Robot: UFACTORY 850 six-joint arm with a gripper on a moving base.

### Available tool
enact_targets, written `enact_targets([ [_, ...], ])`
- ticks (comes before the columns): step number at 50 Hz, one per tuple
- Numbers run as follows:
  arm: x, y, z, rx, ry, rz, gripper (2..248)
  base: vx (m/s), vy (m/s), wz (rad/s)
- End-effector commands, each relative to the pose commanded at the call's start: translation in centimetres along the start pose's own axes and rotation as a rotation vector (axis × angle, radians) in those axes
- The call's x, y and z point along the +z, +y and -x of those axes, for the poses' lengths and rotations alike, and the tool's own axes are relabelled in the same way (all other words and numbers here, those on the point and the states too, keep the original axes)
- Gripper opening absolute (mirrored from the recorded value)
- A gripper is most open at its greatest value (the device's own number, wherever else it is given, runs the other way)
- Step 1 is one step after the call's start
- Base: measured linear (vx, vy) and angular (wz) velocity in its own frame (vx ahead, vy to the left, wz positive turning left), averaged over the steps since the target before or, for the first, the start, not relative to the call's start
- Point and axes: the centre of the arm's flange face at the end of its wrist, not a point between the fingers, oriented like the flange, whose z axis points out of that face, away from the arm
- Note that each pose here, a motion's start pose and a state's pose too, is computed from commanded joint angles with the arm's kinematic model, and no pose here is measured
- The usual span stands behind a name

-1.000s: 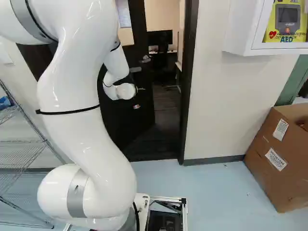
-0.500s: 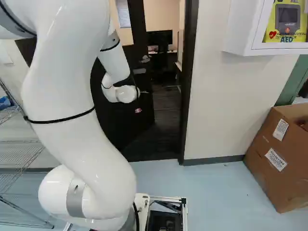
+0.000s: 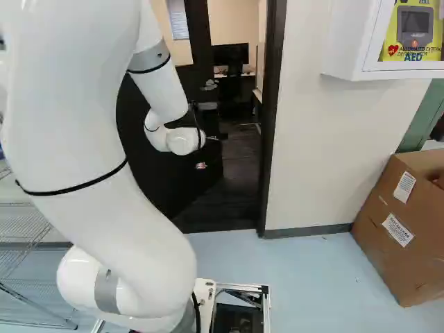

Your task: Open the door and move inside

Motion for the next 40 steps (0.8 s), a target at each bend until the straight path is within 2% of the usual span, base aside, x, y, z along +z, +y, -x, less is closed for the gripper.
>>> enact_targets([
  [28,-4.5,2.9,2.0,0.042,-0.004,0.078,247,0.0,0.0,0.0],
  [40,-5.7,4.0,2.5,0.046,-0.004,0.101,247,0.0,0.0,0.0],
])
